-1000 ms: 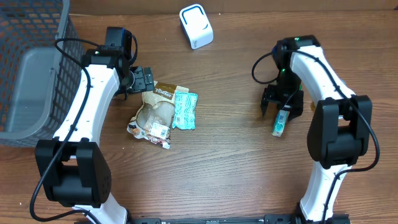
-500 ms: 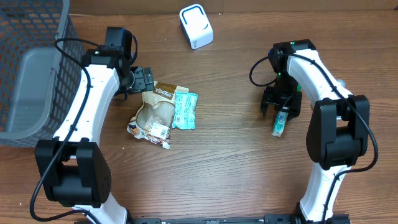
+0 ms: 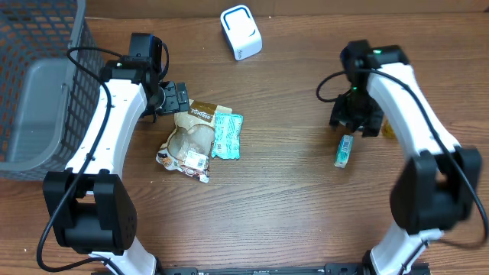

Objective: Scan the item barcode
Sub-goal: 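Release the jar and move the right gripper over the tissue pack, then close the right gripper on the Kleenex tissue pack and lift it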

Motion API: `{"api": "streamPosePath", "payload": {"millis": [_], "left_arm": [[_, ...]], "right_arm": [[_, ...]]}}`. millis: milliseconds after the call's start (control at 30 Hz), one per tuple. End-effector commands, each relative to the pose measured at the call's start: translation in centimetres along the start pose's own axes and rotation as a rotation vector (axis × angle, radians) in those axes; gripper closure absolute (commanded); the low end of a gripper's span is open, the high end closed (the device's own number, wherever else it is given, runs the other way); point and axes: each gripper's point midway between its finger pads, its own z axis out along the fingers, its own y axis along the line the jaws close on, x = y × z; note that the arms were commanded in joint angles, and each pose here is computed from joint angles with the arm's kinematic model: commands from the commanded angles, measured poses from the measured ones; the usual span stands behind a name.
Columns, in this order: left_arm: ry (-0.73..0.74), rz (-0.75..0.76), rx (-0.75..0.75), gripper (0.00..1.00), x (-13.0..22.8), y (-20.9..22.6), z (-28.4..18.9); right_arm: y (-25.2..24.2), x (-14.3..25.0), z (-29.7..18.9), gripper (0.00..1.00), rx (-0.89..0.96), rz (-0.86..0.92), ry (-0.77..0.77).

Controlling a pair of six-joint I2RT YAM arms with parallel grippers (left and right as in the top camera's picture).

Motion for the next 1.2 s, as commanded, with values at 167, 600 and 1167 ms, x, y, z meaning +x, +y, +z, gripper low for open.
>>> {"api": "streamPosePath", "payload": {"millis": [167,600,1167], "left_arm": [[-0.02,-0.004,0.001,0.01,-0.5,0.0,-0.6],[-0.02,-0.004,0.001,0.0,-0.5,0.0,-0.6],[-0.02,-0.004,0.001,0.0,-0.5,0.0,-0.6]], "right_arm": [[-1.5,0.3,1.3,0.36,0.034,0.098,-0.088],[-0.4,1.1,6.8,0.41,-0.021,0.067,-0.078],[0.1,1.9,8.9,0.54,-0.053,0.061,-0.06]]}}
